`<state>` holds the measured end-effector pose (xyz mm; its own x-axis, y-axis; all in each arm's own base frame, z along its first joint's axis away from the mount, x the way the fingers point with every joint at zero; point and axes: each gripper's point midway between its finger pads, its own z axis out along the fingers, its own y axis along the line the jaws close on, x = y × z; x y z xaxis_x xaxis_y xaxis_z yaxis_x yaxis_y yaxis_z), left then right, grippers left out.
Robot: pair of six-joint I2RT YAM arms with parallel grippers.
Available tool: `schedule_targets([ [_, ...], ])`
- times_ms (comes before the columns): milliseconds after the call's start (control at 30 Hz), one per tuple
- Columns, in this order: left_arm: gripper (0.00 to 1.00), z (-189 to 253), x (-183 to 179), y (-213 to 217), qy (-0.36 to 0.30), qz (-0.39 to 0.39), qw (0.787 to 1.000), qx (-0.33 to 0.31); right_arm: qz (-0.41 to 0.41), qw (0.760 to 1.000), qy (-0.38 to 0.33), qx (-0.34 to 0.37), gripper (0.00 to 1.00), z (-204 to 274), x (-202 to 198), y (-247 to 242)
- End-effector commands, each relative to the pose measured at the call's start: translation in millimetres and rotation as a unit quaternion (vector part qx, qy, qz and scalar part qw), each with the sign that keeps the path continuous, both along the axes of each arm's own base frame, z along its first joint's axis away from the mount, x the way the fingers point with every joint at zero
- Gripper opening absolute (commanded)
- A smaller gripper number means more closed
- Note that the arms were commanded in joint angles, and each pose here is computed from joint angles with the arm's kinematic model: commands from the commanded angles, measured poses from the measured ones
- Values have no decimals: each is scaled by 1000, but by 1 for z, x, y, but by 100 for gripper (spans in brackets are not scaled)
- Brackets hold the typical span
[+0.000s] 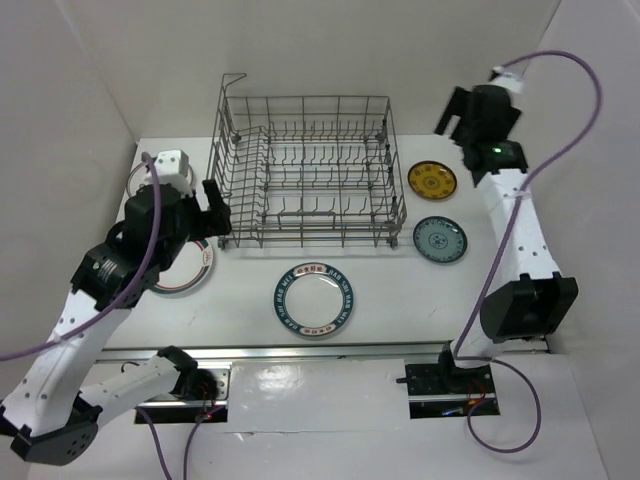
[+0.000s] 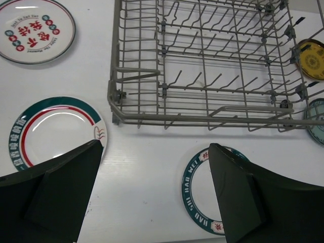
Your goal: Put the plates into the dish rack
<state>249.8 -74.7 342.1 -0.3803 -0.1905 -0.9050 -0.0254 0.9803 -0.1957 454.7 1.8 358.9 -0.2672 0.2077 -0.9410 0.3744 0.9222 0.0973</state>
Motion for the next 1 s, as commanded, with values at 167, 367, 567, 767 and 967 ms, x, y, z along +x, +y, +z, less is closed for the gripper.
schedule_targets([
  [167, 100, 36, 50, -50, -33, -74, 995, -57, 91, 987, -47, 125, 100, -42, 31, -68],
  [367, 100, 30, 65, -50, -37, -107, 991, -78, 145, 976, -44, 154, 100, -92, 43, -61],
  [567, 100, 26, 58, -42, -45, -124, 988, -84, 139, 978, -16, 156, 94, -143, 57, -70],
  [767, 100, 26, 49, -41, -54, -130, 987, -82, 92, 985, 17, 147, 92, -192, 64, -89],
  [967, 100, 29, 41, -42, -64, -140, 984, -87, 61, 989, 41, 129, 88, -228, 73, -101],
])
